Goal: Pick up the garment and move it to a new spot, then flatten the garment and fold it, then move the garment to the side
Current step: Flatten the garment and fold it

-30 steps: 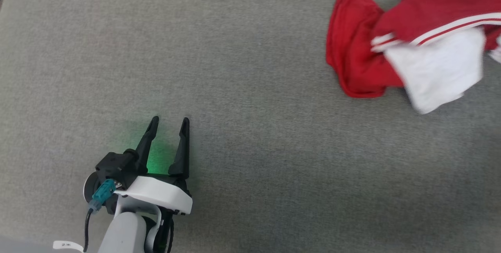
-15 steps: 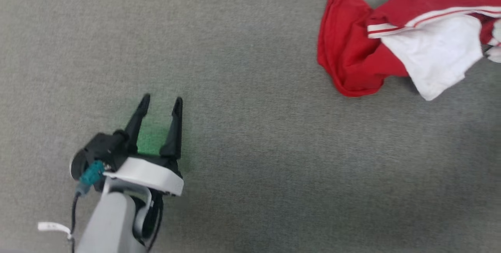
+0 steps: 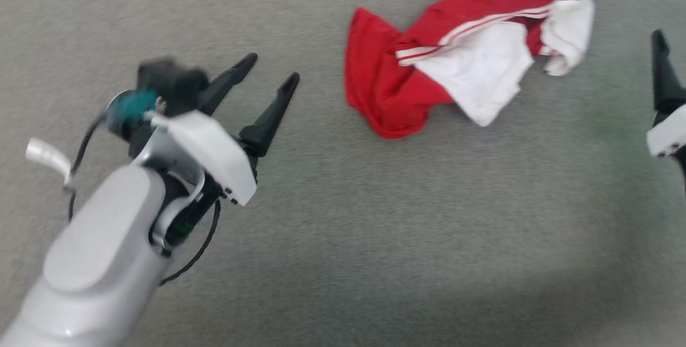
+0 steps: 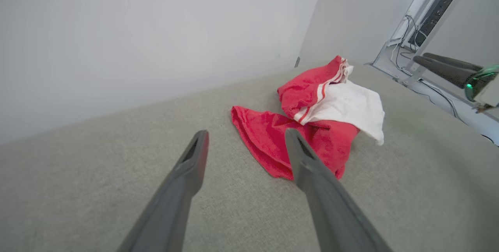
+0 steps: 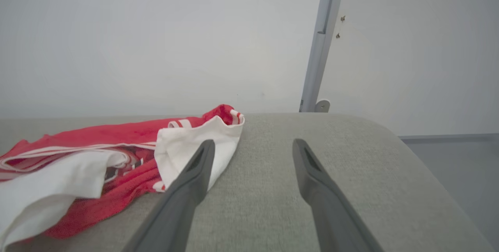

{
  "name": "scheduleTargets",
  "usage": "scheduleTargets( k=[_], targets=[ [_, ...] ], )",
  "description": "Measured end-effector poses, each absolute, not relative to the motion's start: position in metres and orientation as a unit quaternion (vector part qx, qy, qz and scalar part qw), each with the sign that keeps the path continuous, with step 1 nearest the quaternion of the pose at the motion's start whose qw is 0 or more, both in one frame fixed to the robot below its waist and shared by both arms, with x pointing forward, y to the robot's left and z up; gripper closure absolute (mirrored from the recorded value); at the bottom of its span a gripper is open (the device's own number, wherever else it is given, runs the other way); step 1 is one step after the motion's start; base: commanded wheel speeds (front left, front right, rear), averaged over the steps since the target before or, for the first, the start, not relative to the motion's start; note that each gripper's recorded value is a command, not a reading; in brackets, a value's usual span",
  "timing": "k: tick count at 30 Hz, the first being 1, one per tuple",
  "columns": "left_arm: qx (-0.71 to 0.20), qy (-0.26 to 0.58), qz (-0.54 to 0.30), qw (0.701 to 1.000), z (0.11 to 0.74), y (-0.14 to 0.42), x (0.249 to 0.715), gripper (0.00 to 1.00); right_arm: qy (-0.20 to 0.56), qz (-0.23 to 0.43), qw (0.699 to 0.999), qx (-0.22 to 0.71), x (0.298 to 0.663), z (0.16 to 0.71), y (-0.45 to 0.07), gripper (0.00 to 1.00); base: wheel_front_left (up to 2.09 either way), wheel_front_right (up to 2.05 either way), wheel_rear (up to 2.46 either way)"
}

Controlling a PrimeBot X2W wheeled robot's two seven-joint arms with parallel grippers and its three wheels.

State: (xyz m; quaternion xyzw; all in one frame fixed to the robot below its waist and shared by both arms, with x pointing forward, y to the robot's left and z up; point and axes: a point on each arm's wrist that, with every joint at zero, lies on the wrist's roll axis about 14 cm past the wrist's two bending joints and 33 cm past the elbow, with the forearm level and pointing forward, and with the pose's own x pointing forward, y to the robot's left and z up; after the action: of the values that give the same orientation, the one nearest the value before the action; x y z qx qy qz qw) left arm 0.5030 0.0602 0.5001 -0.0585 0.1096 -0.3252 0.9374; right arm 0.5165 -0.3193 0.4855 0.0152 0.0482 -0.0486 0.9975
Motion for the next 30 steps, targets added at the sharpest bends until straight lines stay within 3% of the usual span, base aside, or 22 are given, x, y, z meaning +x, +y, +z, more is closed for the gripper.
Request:
scheduleTargets(
  k=[2,9,12,18,29,30],
  targets=[
    [-0.069,0.138,-0.343,0.927,0.5,0.05,0.503,0.0,0.045,-0.052,0.997,0.018,0.509,0.486,-0.322,0.0,0.0,0.0,0.0],
    [-0.132,0.348,-0.403,0.836,0.483,0.009,0.516,0.0,0.032,-0.07,0.997,0.03,0.468,0.489,-0.328,0.0,0.0,0.0,0.0],
    [-0.177,0.384,-0.408,0.809,0.489,-0.006,0.534,0.0,0.034,-0.074,0.996,0.035,0.459,0.487,-0.325,0.0,0.0,0.0,0.0],
    [-0.172,0.431,-0.41,0.785,0.469,-0.03,0.559,0.0,0.048,-0.087,0.995,0.032,0.445,0.478,-0.325,0.0,0.0,0.0,0.0],
    [-0.158,0.502,-0.419,0.74,0.415,-0.056,0.556,0.0,0.059,-0.098,0.993,0.012,0.437,0.475,-0.326,0.0,0.0,0.0,0.0],
    [-0.16,0.503,-0.421,0.738,0.415,-0.057,0.556,0.1,0.056,-0.096,0.994,0.012,0.437,0.477,-0.324,0.0,0.0,0.0,0.0]
  ],
)
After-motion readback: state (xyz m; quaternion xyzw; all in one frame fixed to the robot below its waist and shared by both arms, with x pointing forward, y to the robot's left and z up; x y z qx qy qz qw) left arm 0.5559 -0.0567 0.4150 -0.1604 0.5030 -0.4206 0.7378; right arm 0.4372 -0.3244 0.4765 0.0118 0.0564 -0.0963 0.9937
